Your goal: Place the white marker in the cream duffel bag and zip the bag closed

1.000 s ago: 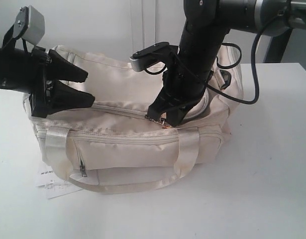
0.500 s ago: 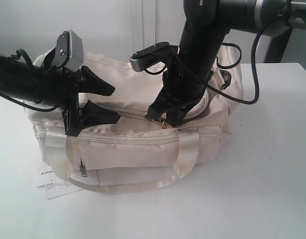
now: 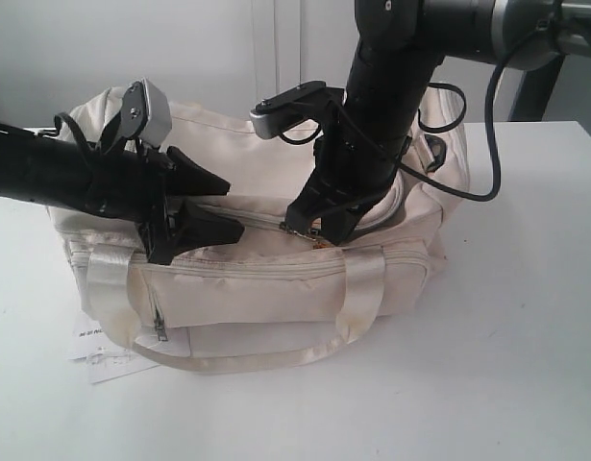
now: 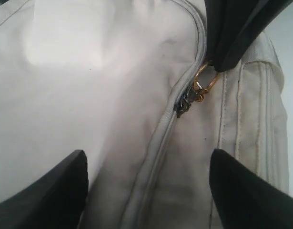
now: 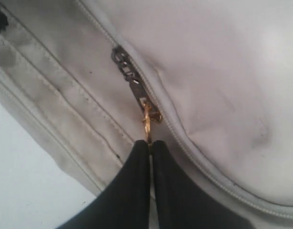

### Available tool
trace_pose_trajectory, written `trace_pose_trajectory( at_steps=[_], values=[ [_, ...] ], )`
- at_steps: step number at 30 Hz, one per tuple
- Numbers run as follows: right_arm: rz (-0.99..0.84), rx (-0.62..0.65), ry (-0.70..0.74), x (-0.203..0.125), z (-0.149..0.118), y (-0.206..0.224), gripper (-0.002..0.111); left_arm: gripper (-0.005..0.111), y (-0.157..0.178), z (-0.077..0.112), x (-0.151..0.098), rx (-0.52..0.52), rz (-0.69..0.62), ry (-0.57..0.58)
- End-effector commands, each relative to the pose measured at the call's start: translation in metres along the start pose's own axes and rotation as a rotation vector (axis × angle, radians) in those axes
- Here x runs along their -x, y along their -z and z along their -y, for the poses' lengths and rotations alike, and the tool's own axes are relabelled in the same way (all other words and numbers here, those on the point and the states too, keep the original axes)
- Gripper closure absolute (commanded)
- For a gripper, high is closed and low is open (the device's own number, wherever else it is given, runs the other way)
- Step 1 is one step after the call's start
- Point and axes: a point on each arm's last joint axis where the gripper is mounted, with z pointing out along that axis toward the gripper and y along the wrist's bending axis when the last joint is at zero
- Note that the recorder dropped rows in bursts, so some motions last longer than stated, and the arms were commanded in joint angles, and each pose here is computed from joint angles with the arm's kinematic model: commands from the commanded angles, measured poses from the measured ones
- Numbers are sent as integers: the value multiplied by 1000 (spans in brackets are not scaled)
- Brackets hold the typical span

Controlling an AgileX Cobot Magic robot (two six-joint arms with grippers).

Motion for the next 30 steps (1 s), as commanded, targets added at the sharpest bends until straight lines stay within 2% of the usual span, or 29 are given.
trace_pose_trajectory(
  at_steps=[1,6,9,20,24,30],
  values=[
    [0,1,8,-3,1,3,108,49,-3,3,1,-18,24,-46],
    [-1,0,8,-3,1,3,108,88,-5,3,-4,-38,10,-48],
    [-1,0,14,-3,1,3,108,106,-6,3,-5,-41,6,-49],
    [-17,-38,30,-4,4,3,108,107,-5,5,-2,-55,34,-20],
    [-17,-40,30,-4,4,3,108,107,1,6,6,-35,38,-28],
    [-26,-61,39,-5,6,3,108,107,4,4,5,-18,30,-14]
  ],
)
